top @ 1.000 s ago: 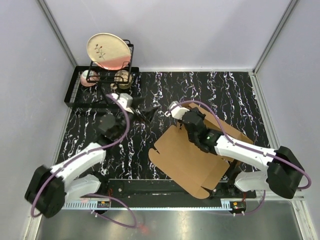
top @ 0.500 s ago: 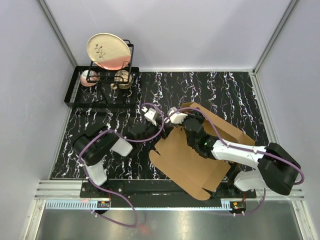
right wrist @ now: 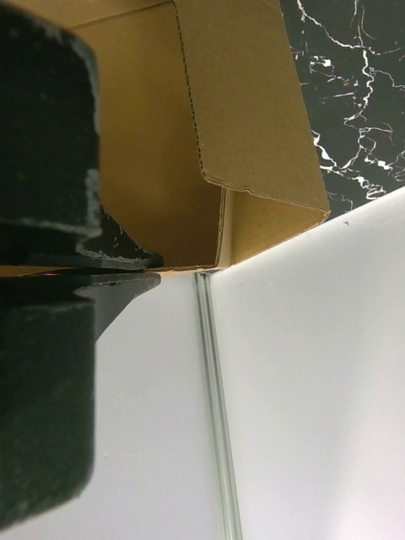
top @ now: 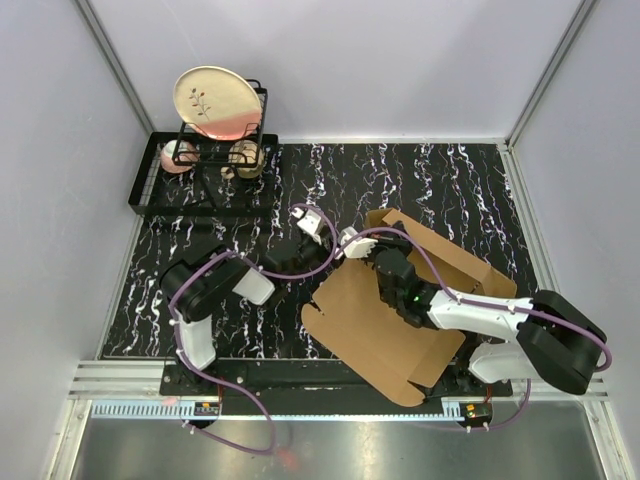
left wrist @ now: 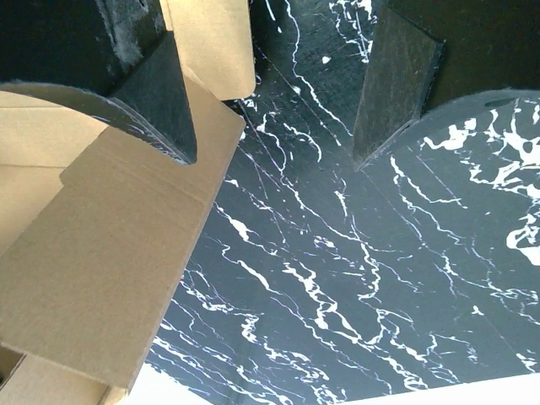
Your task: Fold the paper box
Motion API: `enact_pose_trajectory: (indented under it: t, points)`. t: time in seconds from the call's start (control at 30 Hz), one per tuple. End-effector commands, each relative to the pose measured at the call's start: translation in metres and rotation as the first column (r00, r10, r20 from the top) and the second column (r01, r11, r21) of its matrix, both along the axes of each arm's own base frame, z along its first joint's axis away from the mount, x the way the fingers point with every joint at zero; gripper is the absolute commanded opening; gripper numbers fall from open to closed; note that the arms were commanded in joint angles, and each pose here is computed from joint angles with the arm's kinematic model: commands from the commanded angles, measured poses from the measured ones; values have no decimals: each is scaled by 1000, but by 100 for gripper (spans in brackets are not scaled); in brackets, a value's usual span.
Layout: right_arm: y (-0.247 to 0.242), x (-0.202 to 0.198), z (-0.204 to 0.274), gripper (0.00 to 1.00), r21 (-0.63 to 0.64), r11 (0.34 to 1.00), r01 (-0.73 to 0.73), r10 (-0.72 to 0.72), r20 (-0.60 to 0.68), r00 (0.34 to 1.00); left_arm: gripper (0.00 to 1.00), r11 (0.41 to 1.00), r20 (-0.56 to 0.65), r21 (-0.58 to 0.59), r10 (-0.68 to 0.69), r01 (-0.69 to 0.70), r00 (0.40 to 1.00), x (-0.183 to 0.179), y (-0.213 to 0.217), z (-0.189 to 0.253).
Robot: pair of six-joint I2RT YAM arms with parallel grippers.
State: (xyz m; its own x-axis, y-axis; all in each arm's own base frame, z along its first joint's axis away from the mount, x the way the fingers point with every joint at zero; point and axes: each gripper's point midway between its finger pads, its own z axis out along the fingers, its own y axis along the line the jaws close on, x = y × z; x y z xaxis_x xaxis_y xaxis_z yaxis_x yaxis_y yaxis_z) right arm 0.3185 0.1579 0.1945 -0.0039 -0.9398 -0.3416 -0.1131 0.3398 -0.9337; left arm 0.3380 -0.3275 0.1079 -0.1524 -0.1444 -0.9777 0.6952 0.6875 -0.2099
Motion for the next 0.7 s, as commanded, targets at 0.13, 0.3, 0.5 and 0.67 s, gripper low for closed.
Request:
enact_pose_trajectory:
  t: [0.13, 0.3, 0.5, 0.67]
  points:
    - [0, -7, -8, 0, 95, 995, 37, -35, -30, 999, 79, 961, 328, -233, -67, 150, 942, -1, -32, 96]
    - [0, -11, -16, 0, 146, 988, 53, -47, -50, 998, 80, 953, 332, -251, -80, 169, 940, 4, -45, 98]
    - [0, -15, -20, 0, 184, 981, 54, -39, -84, 996, 85, 914, 256, -386, -21, 122, 967, 25, -49, 111]
    - [-1, -17, -28, 0, 135, 990, 35, -23, -87, 996, 99, 856, 110, -515, 19, 40, 994, 36, -33, 111]
